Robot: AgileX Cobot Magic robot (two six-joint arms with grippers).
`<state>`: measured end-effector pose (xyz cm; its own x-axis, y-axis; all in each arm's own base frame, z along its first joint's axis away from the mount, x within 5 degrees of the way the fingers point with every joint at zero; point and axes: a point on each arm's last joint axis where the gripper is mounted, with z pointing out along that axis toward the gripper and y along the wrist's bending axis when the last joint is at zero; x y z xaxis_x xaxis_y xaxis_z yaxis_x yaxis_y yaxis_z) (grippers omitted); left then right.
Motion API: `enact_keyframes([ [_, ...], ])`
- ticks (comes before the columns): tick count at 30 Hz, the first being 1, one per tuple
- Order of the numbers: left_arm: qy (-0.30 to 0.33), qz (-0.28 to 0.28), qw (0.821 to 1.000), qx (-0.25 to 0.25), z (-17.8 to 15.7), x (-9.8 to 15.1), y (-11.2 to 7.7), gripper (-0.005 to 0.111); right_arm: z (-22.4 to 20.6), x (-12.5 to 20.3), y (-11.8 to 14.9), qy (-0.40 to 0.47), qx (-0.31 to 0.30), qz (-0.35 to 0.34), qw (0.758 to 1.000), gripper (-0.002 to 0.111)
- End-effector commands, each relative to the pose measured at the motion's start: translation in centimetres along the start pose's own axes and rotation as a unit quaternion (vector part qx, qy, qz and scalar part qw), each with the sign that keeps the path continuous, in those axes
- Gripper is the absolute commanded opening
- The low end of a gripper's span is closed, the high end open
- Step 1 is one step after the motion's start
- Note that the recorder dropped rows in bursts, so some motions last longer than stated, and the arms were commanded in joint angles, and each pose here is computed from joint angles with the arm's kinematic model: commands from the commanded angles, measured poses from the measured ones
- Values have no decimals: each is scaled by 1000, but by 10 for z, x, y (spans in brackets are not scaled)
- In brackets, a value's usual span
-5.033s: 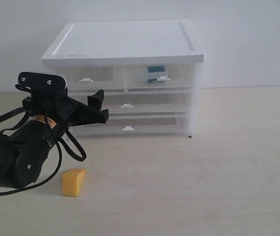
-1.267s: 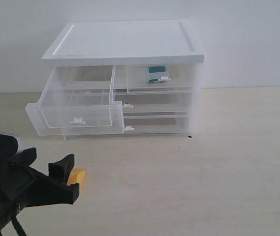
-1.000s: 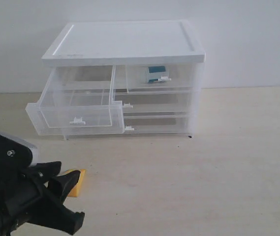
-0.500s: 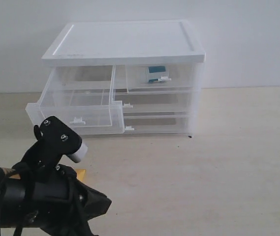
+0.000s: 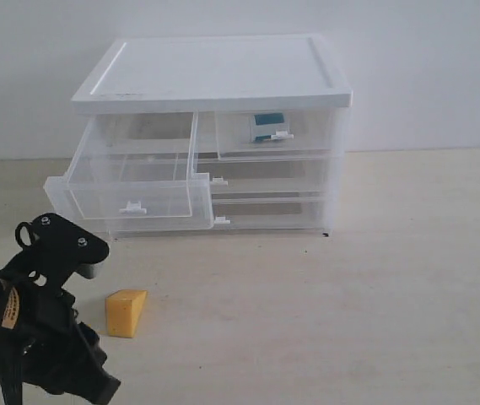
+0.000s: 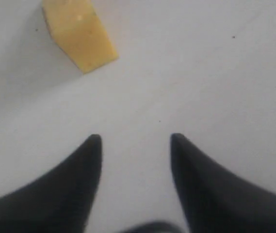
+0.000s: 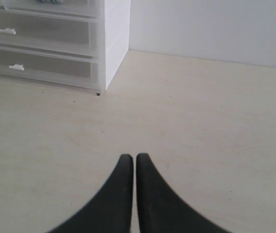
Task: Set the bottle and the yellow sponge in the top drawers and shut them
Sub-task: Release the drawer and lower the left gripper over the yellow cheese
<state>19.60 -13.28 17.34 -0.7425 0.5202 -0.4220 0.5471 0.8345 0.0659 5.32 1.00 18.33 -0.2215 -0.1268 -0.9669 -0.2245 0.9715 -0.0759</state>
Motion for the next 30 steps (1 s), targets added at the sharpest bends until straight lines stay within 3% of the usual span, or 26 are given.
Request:
enact_keyframes([
  [1,-51,-7,999,0,6,-10,1,89,0,-1,0,-7,1,-1,1000,0],
  [3,-83,-4,996,18,16,-11,-4,91,0,-1,0,-7,1,-1,1000,0],
  [6,-86,-21,996,31,36,-10,-5,79,0,-1,0,-7,1,-1,1000,0],
  [10,-84,-40,995,32,50,-9,1,75,0,-1,0,-7,1,-1,1000,0],
  [13,-78,-31,996,25,44,-8,2,72,0,-1,0,-7,1,-1,1000,0],
  [17,-84,-15,996,11,24,-9,6,60,0,-1,0,-7,1,-1,1000,0],
  [25,-177,-5,984,1,-13,-21,14,58,0,-1,0,-7,1,-1,1000,0],
  [30,-198,-18,980,4,-13,-20,20,45,0,-1,0,-7,1,-1,1000,0],
])
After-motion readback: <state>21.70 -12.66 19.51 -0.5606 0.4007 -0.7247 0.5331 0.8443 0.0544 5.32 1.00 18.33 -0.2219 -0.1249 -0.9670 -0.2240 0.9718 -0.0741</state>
